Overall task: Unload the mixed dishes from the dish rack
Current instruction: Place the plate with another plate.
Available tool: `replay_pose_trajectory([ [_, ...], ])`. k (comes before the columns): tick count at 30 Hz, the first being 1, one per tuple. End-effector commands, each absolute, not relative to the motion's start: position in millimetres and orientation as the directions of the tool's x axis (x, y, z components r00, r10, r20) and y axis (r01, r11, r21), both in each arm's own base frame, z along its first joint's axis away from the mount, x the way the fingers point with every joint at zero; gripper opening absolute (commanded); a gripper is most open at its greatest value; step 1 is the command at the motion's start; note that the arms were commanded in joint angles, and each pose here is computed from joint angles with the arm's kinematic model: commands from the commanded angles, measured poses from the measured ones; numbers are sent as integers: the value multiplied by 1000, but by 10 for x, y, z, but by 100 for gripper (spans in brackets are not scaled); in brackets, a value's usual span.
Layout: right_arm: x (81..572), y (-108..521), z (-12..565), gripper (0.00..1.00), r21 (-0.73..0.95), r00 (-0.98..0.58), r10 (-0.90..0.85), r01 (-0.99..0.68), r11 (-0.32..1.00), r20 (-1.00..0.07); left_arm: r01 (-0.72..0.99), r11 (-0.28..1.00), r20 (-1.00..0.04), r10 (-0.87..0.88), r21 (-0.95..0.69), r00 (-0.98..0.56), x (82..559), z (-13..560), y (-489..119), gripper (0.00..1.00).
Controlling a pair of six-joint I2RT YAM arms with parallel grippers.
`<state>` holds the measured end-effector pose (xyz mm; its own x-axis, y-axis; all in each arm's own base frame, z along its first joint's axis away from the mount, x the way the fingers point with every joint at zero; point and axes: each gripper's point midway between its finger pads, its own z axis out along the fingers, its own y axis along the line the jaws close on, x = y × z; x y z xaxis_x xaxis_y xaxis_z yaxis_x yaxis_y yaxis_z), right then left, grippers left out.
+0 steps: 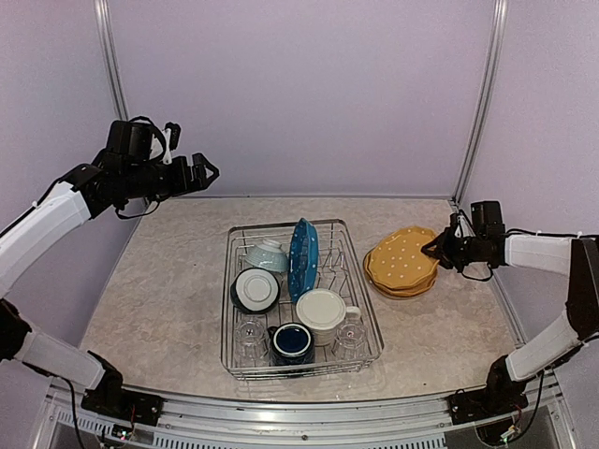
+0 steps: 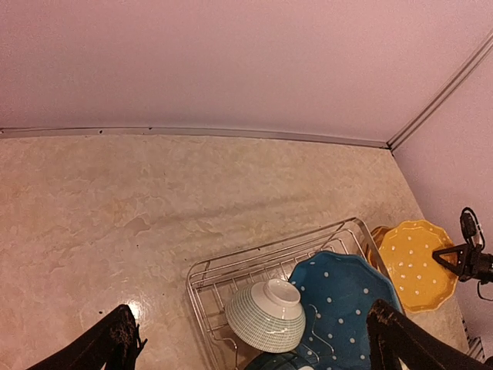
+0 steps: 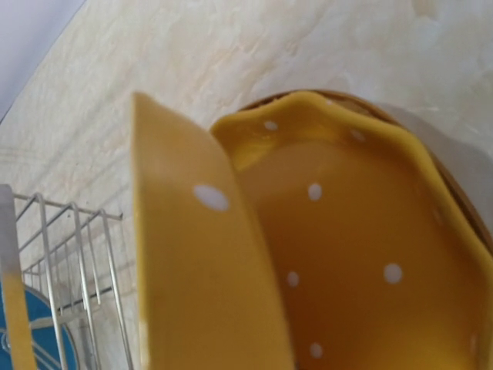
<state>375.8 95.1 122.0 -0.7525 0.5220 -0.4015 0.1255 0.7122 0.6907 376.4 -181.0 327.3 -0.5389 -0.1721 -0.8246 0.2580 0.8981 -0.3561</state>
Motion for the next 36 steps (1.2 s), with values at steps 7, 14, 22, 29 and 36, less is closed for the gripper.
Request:
replay_pose_trajectory([
  [7,3882,1092,1399,5,733,-796,413,-55,678,-442,263,892,-815,-174,-368,-553,3778,3289,-1824,99],
  [14,3912,892,1203,28,608,-811,355,0,794,-464,262,893,-814,-171,-366,-554,3779,3294,-1820,99],
  [22,3909,679,1211,52,481,-802,324,52,875,-503,267,891,-809,-164,-367,-564,3780,3286,-1839,99],
  [29,3893,593,1230,67,414,-794,302,71,908,-527,276,886,-809,-165,-373,-564,3761,3317,-1851,99],
  [36,3772,534,1512,76,304,-751,259,82,949,-607,281,882,-814,-170,-377,-556,3735,3368,-1844,99],
])
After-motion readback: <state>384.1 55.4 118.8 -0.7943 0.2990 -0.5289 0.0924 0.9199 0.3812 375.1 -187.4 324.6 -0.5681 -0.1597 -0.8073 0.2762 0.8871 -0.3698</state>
